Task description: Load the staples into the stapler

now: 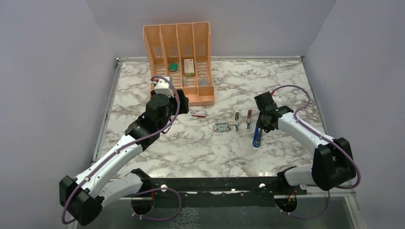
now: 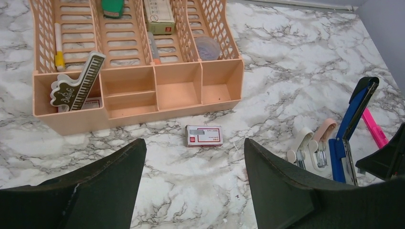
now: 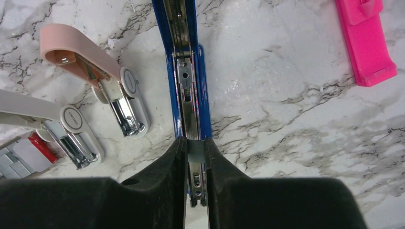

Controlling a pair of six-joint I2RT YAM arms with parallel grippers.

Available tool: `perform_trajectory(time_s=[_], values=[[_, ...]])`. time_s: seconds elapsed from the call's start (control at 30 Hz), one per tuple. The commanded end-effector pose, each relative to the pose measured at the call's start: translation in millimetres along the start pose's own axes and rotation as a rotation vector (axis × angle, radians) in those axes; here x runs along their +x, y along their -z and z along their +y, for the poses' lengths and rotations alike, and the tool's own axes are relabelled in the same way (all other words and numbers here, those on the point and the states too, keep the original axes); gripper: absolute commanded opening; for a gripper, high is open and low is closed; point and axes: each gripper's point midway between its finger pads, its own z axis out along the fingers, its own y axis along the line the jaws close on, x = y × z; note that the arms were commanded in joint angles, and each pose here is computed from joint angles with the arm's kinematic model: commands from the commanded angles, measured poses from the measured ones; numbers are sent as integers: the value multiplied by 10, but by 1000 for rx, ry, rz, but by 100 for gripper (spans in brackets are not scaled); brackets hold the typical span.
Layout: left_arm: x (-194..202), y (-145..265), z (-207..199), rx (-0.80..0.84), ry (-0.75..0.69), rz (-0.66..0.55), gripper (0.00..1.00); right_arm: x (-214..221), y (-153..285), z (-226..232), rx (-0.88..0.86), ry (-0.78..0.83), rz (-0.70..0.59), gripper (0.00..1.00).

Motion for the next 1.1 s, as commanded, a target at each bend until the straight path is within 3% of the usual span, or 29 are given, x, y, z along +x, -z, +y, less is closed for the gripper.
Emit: perform_trajectory(time_s=[0.0,1.07], values=[[-44,4,3,7,-5,-24,76,-66,-25,32,-45,-36,-24,20],[-7,-14,23,-3,-10,-17,76,-25,-190,11,-65,-15,0,19]])
